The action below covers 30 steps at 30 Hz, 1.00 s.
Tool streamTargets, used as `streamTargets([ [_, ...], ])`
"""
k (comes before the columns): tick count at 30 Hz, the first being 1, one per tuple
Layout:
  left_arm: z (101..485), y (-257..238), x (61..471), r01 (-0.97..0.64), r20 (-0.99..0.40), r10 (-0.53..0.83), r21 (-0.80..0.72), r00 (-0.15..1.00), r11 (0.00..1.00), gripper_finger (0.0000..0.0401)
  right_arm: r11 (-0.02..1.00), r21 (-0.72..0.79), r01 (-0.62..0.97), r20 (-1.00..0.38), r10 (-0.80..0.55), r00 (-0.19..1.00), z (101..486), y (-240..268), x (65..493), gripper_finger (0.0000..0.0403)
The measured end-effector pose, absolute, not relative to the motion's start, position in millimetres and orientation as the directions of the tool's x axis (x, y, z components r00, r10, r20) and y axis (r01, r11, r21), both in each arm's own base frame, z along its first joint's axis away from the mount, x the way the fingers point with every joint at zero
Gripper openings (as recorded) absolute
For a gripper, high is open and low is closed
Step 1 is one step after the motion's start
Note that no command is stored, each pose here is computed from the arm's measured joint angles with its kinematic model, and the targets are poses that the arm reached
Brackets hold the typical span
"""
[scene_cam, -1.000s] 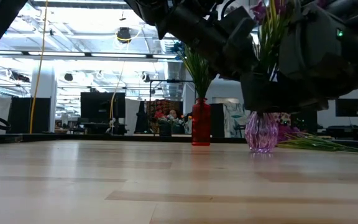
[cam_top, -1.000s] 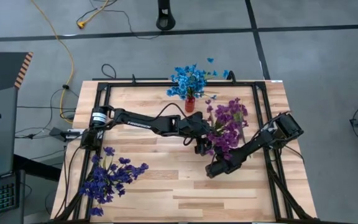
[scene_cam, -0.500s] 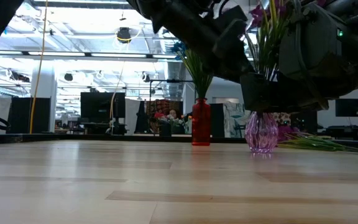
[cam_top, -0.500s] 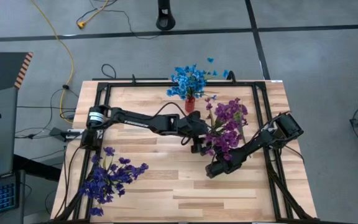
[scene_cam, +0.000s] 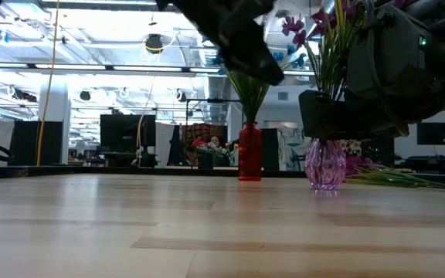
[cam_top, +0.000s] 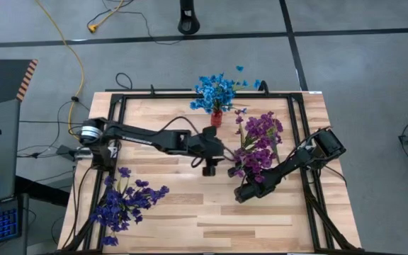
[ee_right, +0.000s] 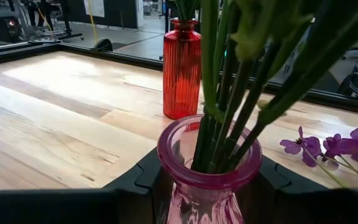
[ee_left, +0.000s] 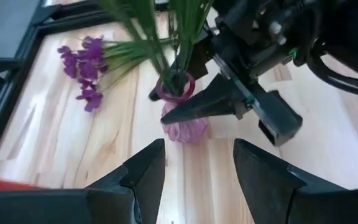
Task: Sort flowers into vase by color
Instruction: Adjust the violet vase and the violet flowers inside it
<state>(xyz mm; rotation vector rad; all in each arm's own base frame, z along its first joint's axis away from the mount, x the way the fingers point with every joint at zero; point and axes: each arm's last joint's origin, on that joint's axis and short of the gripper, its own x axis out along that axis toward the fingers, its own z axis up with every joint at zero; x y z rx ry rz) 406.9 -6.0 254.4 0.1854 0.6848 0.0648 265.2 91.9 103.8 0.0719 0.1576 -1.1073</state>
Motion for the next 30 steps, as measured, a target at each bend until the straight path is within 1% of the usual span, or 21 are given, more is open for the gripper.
streamTargets([
  [4, 249, -5, 381, -0.028, -0.579, 0.124, 0.173, 0.806, 0.985, 0.0179, 0.447, -0.022, 0.894, -0.166, -0.884, 0.437, 104, 92, 265, 0.0170],
  [8, 238, -4, 356, -0.057, -0.518, 0.123, 0.141, 0.846, 0.988, 0.0179, 0.448, -0.024, 0.894, -0.206, -0.877, 0.434, 103, 91, 266, 0.0174],
  [11, 237, -4, 341, -0.065, -0.462, 0.121, 0.136, 0.879, 0.989, 0.0179, 0.454, -0.045, 0.890, -0.246, -0.868, 0.430, 102, 89, 267, 0.0192],
  [13, 237, -4, 334, -0.067, -0.445, 0.122, 0.137, 0.887, 0.988, 0.0179, 0.459, -0.046, 0.887, -0.272, -0.861, 0.431, 102, 89, 267, 0.0211],
  [17, 237, -3, 328, -0.068, -0.444, 0.125, 0.141, 0.887, 0.988, 0.0179, 0.457, -0.041, 0.888, -0.312, -0.851, 0.423, 101, 87, 269, 0.0254],
  [20, 237, -3, 328, -0.065, -0.447, 0.126, 0.149, 0.885, 0.987, 0.0179, 0.456, -0.038, 0.889, -0.367, -0.834, 0.412, 101, 84, 272, 0.0275],
  [23, 236, -3, 329, -0.057, -0.448, 0.126, 0.165, 0.885, 0.985, 0.0179, 0.458, -0.035, 0.888, -0.411, -0.816, 0.405, 102, 84, 274, 0.0284],
  [26, 236, -3, 329, -0.057, -0.448, 0.126, 0.166, 0.885, 0.985, 0.0179, 0.463, -0.047, 0.885, -0.424, -0.812, 0.402, 104, 85, 276, 0.0286],
  [30, 236, -3, 329, -0.056, -0.450, 0.126, 0.166, 0.884, 0.985, 0.0179, 0.465, -0.096, 0.880, -0.442, -0.812, 0.381, 109, 86, 277, 0.0286],
])
